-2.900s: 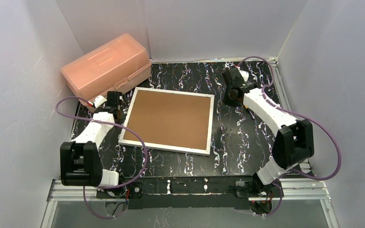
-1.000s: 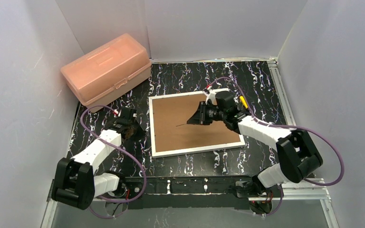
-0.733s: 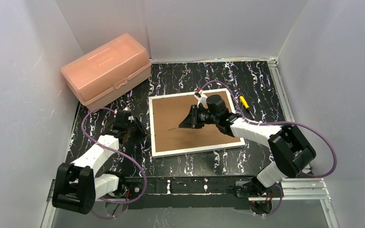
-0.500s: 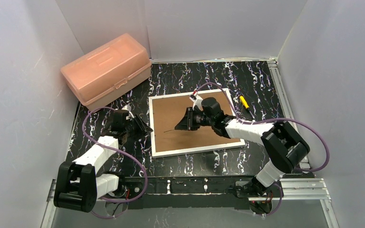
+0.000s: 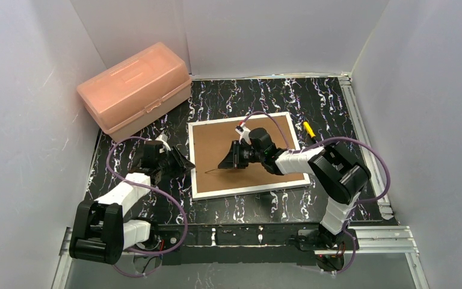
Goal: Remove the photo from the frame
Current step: Release the photo frame item from the photo frame.
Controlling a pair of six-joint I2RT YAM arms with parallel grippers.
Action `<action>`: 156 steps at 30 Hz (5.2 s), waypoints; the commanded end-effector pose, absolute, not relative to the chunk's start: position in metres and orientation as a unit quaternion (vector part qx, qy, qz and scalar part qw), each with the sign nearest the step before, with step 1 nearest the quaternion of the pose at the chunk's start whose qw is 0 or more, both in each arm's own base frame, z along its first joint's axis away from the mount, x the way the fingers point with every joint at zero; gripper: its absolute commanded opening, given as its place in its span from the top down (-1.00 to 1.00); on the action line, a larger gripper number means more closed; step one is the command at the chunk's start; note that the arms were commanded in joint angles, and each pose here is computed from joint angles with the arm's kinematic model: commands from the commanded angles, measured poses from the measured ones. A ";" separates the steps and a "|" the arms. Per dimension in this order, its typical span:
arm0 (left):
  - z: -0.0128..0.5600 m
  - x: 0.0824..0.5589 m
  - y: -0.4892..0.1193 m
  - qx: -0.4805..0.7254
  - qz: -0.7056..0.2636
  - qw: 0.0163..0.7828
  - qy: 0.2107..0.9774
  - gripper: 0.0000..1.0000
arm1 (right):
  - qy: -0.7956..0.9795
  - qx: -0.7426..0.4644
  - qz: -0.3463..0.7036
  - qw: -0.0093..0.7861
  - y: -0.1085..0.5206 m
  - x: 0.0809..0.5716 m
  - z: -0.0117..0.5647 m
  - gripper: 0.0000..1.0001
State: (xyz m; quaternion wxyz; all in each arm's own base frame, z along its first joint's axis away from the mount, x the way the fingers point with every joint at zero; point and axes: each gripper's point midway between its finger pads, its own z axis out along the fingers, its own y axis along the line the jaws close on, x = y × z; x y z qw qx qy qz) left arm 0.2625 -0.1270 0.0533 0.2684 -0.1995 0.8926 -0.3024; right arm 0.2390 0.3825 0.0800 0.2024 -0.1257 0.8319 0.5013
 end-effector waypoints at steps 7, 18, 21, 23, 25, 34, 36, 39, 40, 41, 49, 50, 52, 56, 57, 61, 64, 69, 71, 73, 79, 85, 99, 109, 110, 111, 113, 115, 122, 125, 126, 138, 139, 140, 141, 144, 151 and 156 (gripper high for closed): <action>0.038 0.257 -0.129 -0.201 -0.307 0.229 0.902 0.43 | 0.804 -0.141 0.536 0.216 0.409 0.248 0.095 0.97; 0.035 0.257 -0.129 -0.199 -0.309 0.221 0.903 0.53 | 0.807 -0.140 0.536 0.205 0.416 0.247 0.084 0.97; 0.034 0.257 -0.129 -0.200 -0.309 0.220 0.904 0.56 | 0.807 -0.141 0.536 0.204 0.418 0.247 0.082 0.97; 0.034 0.257 -0.128 -0.201 -0.310 0.219 0.903 0.60 | 0.807 -0.140 0.536 0.205 0.418 0.247 0.081 0.97; 0.034 0.257 -0.128 -0.202 -0.309 0.219 0.903 0.65 | 0.808 -0.140 0.535 0.205 0.419 0.248 0.080 0.97; 0.034 0.256 -0.130 -0.200 -0.315 0.213 0.903 0.67 | 0.807 -0.141 0.537 0.201 0.421 0.248 0.079 0.97; 0.034 0.256 -0.130 -0.199 -0.316 0.212 0.903 0.68 | 0.808 -0.142 0.537 0.198 0.420 0.247 0.078 0.97; 0.033 0.256 -0.132 -0.198 -0.319 0.208 0.903 0.70 | 0.808 -0.143 0.537 0.195 0.420 0.245 0.077 0.97; 0.033 0.255 -0.132 -0.198 -0.320 0.207 0.903 0.71 | 0.809 -0.143 0.536 0.194 0.419 0.244 0.076 0.97; 0.033 0.255 -0.132 -0.198 -0.321 0.206 0.903 0.71 | 0.809 -0.143 0.536 0.193 0.419 0.244 0.076 0.97; 0.031 0.253 -0.133 -0.197 -0.324 0.200 0.904 0.76 | 0.808 -0.144 0.543 0.181 0.421 0.242 0.070 0.97; 0.031 0.253 -0.134 -0.196 -0.324 0.199 0.904 0.76 | 0.808 -0.143 0.544 0.178 0.422 0.241 0.069 0.97; 0.030 0.253 -0.134 -0.196 -0.326 0.197 0.904 0.76 | 0.806 -0.142 0.548 0.173 0.423 0.240 0.067 0.97; 0.028 0.251 -0.135 -0.196 -0.328 0.190 0.904 0.78 | 0.804 -0.139 0.553 0.169 0.425 0.240 0.064 0.97; 0.028 0.250 -0.136 -0.196 -0.328 0.189 0.904 0.78 | 0.803 -0.138 0.554 0.167 0.425 0.239 0.062 0.97; 0.026 0.249 -0.137 -0.196 -0.331 0.185 0.904 0.79 | 0.801 -0.135 0.561 0.160 0.426 0.238 0.058 0.97; 0.025 0.247 -0.137 -0.196 -0.331 0.183 0.905 0.79 | 0.800 -0.132 0.564 0.155 0.427 0.236 0.055 0.97; 0.024 0.246 -0.138 -0.197 -0.334 0.180 0.904 0.81 | 0.799 -0.133 0.568 0.148 0.429 0.232 0.051 0.97; 0.024 0.246 -0.138 -0.197 -0.336 0.179 0.904 0.81 | 0.798 -0.134 0.569 0.147 0.431 0.231 0.051 0.97; 0.024 0.246 -0.139 -0.198 -0.338 0.178 0.903 0.82 | 0.798 -0.133 0.570 0.147 0.432 0.230 0.051 0.97; 0.023 0.244 -0.143 -0.200 -0.351 0.171 0.898 0.87 | 0.795 -0.136 0.572 0.149 0.437 0.229 0.053 0.97; 0.018 0.239 -0.145 -0.206 -0.359 0.162 0.896 0.89 | 0.795 -0.137 0.571 0.152 0.440 0.228 0.052 0.97; 0.013 0.227 -0.149 -0.209 -0.363 0.147 0.896 0.96 | 0.790 -0.141 0.575 0.160 0.449 0.227 0.058 0.97; 0.014 0.225 -0.150 -0.207 -0.366 0.146 0.896 0.98 | 0.802 -0.161 0.541 0.193 0.448 0.239 0.080 0.97; 0.013 0.225 -0.150 -0.208 -0.366 0.145 0.895 0.99 | 0.802 -0.164 0.539 0.197 0.449 0.240 0.085 0.97; 0.014 0.225 -0.150 -0.208 -0.367 0.145 0.895 0.99 | 0.804 -0.167 0.535 0.200 0.449 0.240 0.087 0.97; 0.015 0.224 -0.151 -0.208 -0.369 0.145 0.894 0.99 | 0.803 -0.174 0.530 0.208 0.453 0.241 0.096 0.97; 0.017 0.225 -0.151 -0.207 -0.371 0.147 0.893 0.99 | 0.804 -0.181 0.524 0.215 0.456 0.240 0.103 0.97; 0.019 0.223 -0.153 -0.207 -0.374 0.148 0.892 1.00 | 0.800 -0.208 0.510 0.239 0.472 0.235 0.129 0.97; 0.020 0.223 -0.154 -0.206 -0.376 0.148 0.891 1.00 | 0.803 -0.220 0.494 0.249 0.481 0.234 0.135 0.97; 0.020 0.223 -0.154 -0.206 -0.376 0.148 0.891 1.00 | 0.802 -0.225 0.493 0.253 0.485 0.233 0.140 0.97; 0.023 0.221 -0.155 -0.209 -0.378 0.151 0.889 1.00 | 0.801 -0.259 0.460 0.284 0.525 0.206 0.164 0.97; 0.023 0.222 -0.155 -0.210 -0.379 0.152 0.889 1.00 | 0.802 -0.258 0.453 0.290 0.528 0.204 0.165 0.97; 0.024 0.222 -0.155 -0.211 -0.379 0.152 0.888 1.00 | 0.803 -0.255 0.449 0.299 0.532 0.203 0.168 0.97; 0.024 0.223 -0.155 -0.211 -0.379 0.153 0.888 1.00 | 0.802 -0.257 0.447 0.302 0.535 0.200 0.169 0.97; 0.026 0.223 -0.155 -0.211 -0.380 0.155 0.887 1.00 | 0.801 -0.256 0.442 0.313 0.545 0.194 0.172 0.97; 0.025 0.221 -0.155 -0.212 -0.381 0.154 0.887 1.00 | 0.797 -0.272 0.438 0.315 0.567 0.184 0.171 0.97; 0.026 0.220 -0.155 -0.212 -0.381 0.155 0.887 1.00 | 0.791 -0.286 0.434 0.322 0.583 0.177 0.175 0.97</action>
